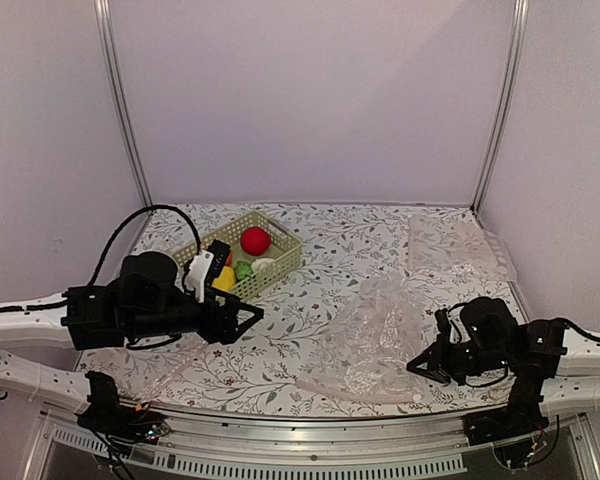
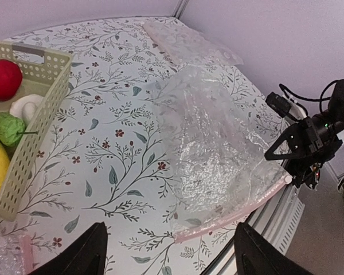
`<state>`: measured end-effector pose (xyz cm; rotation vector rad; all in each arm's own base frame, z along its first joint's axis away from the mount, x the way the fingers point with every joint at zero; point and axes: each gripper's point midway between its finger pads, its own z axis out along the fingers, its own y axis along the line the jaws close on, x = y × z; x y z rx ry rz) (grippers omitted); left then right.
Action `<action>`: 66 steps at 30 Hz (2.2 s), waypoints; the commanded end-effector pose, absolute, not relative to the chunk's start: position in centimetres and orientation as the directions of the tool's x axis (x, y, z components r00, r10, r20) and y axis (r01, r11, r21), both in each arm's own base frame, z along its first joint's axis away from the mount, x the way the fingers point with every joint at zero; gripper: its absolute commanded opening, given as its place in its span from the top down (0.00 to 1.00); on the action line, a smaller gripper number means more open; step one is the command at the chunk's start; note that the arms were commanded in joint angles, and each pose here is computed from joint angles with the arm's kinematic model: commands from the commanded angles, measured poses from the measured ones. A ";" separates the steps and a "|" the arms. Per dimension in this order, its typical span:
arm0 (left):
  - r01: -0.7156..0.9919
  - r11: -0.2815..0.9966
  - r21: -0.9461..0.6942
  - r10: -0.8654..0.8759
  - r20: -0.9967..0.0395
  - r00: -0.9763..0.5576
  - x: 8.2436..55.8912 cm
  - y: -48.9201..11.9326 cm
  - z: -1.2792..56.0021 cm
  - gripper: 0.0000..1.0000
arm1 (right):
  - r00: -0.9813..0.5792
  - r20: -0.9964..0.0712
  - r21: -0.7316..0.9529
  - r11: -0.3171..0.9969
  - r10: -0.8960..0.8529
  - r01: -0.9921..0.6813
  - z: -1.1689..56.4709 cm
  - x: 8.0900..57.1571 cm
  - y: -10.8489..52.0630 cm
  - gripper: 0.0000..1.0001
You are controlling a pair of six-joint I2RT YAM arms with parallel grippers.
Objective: Place the food in the zip-top bag and seal the zipper
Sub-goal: Pick up the zipper food storage bag from the center of the board, then pass from the right arm to the left
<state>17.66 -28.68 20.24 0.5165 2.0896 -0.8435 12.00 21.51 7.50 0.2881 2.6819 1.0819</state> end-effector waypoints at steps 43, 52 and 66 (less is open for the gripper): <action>0.811 0.453 0.371 0.462 -0.876 0.142 13.3 -41.5 24.2 0.47 | -0.898 -0.271 0.806 0.592 0.348 -0.014 24.7 22.3 34.3 1.00; 0.770 0.501 0.395 0.484 -0.865 0.129 15.0 -41.9 23.6 0.50 | -0.904 -0.264 0.804 0.594 0.337 -0.013 24.5 22.1 34.4 1.00; 0.754 0.504 0.421 0.521 -0.845 0.123 16.1 -42.8 22.7 0.68 | -0.906 -0.263 0.804 0.595 0.331 -0.016 24.5 22.0 34.4 1.00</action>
